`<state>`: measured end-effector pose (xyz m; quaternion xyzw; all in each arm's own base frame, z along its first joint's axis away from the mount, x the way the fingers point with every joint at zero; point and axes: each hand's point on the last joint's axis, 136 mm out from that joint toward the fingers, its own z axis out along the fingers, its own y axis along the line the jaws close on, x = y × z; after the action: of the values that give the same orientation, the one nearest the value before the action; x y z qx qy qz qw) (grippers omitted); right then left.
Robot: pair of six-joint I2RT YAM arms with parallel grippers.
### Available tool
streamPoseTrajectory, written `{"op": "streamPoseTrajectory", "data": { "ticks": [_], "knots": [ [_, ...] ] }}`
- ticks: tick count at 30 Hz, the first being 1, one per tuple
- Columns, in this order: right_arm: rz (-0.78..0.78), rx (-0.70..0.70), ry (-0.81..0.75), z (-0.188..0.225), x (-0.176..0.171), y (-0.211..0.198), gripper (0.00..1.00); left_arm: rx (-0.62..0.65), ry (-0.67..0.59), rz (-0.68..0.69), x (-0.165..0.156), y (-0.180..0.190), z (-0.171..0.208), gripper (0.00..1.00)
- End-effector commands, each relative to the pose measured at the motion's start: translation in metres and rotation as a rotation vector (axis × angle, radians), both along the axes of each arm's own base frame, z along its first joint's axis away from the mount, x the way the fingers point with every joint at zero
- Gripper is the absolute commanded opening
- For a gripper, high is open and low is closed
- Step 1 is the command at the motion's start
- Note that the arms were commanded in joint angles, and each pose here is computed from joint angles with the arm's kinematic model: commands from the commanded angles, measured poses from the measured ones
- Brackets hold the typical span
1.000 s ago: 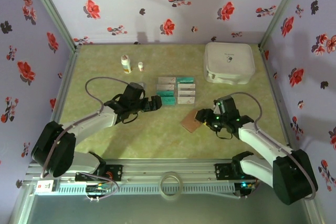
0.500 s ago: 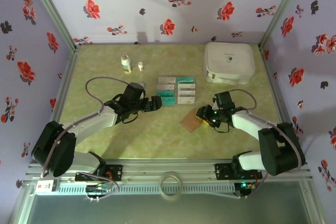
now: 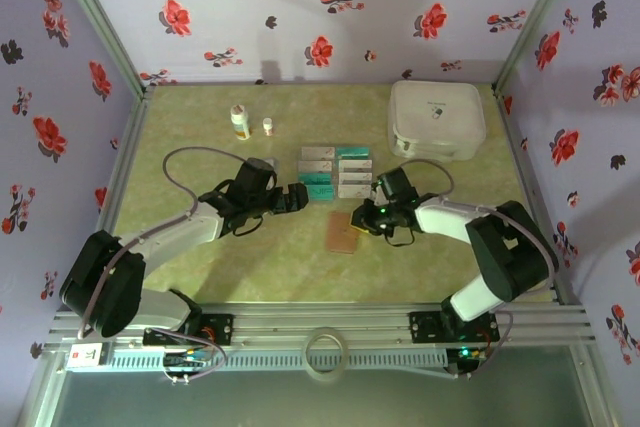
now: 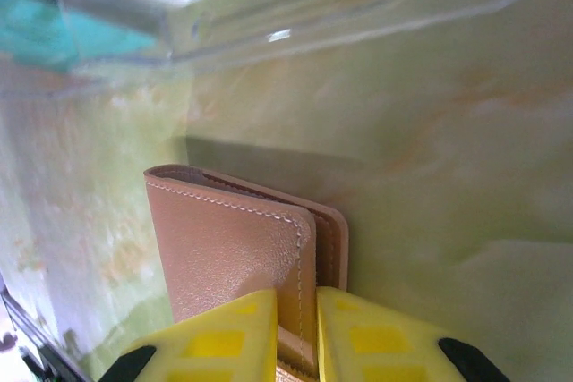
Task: Put the credit cards into the card holder
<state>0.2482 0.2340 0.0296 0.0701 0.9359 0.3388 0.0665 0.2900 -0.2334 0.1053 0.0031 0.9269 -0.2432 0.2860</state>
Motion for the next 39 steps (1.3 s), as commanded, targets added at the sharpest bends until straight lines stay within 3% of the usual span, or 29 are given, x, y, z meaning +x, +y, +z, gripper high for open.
{"op": "streamPoseTrajectory", "data": {
  "ticks": [1,7,12,19,28,39],
  "knots": [
    [0.011,0.055,-0.030,0.011,0.005,0.029,0.18,-0.008,0.006,-0.033,-0.008,-0.003,-0.004,1.00],
    [0.026,0.062,-0.078,0.033,0.005,0.042,0.38,-0.082,0.020,-0.036,-0.012,-0.010,-0.004,1.00],
    [-0.007,-0.010,-0.109,0.039,-0.009,0.016,0.43,-0.140,0.058,-0.064,-0.019,-0.020,-0.009,1.00],
    [-0.042,-0.020,-0.106,0.029,-0.027,0.003,0.41,-0.212,0.098,-0.067,-0.020,-0.033,-0.018,1.00],
    [0.001,-0.014,-0.094,0.018,-0.037,0.025,0.37,-0.210,0.143,-0.088,-0.022,-0.051,-0.029,1.00],
    [0.008,-0.042,-0.064,-0.007,-0.041,0.033,0.23,-0.211,0.179,-0.120,-0.031,-0.071,-0.046,0.97]
  ]
}}
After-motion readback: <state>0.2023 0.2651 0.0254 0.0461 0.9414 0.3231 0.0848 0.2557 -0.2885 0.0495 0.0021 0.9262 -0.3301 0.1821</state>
